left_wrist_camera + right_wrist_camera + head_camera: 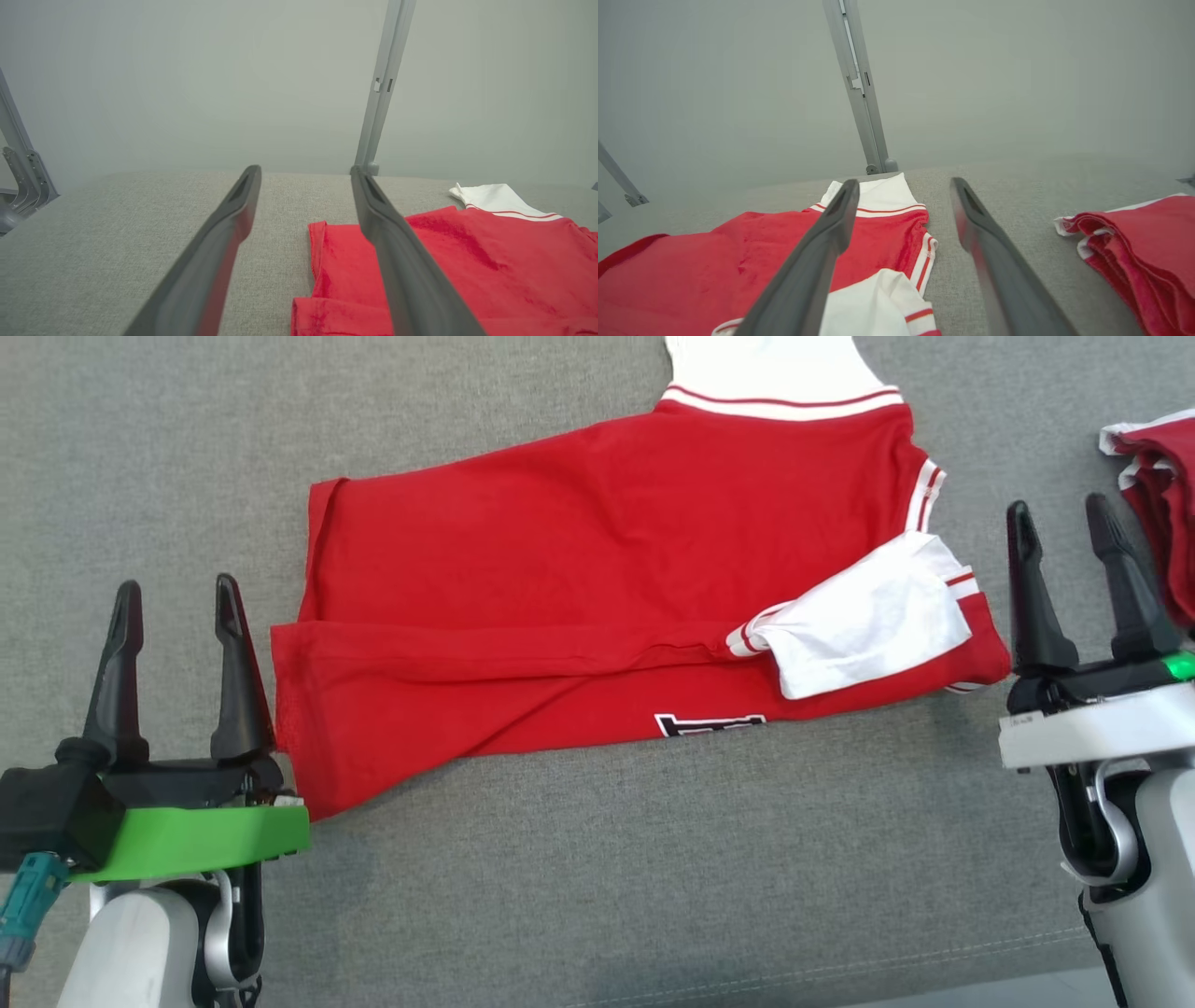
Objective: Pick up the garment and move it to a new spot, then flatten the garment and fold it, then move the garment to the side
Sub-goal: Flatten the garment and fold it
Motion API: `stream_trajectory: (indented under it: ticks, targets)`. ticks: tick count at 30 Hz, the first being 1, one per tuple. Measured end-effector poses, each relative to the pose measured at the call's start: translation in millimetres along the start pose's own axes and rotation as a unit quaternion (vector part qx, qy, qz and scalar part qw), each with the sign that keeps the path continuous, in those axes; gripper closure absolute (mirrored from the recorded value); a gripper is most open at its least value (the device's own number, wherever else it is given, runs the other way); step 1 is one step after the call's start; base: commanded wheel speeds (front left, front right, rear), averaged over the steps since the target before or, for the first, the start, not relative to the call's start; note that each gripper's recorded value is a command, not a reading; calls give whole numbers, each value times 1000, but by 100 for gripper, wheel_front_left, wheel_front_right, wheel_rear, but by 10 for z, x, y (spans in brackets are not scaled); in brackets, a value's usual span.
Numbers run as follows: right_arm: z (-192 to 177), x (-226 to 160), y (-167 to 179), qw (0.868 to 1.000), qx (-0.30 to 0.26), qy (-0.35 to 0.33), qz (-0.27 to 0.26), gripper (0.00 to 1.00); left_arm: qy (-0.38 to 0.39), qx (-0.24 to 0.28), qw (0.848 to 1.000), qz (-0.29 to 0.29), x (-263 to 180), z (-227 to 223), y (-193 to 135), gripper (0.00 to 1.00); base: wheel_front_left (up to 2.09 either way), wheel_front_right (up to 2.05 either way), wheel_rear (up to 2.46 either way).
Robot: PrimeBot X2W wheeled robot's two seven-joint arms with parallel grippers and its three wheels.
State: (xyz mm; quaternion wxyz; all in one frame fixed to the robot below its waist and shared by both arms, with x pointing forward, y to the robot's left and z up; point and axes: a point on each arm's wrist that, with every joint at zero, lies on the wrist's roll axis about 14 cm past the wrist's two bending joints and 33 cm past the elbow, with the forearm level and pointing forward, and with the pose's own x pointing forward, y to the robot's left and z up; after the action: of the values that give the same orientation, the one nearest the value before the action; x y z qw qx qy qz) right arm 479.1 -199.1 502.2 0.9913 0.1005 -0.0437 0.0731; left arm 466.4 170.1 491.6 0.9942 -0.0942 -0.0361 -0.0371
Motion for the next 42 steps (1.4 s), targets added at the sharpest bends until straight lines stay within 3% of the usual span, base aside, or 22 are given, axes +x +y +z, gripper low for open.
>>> stream_trajectory:
  ticks: [7, 22, 30, 42]
  targets:
    - [132, -273, -31, 999, -42, -20, -23, 0, -40, 32, 999, -9, -33, 273, -61, 0, 0, 0, 0]
    - [132, -404, 47, 999, -40, -19, -24, 0, -10, 42, 999, -22, -163, 105, -96, 0, 0, 0, 0]
    - [-326, -578, -79, 997, -16, 51, -52, 0, 89, 12, 996, -18, -364, -455, -62, 0, 0, 0, 0]
    - [-909, -651, -124, 988, 22, 132, -72, 0, 217, -63, 974, 28, -660, -1223, 87, 0, 0, 0, 0]
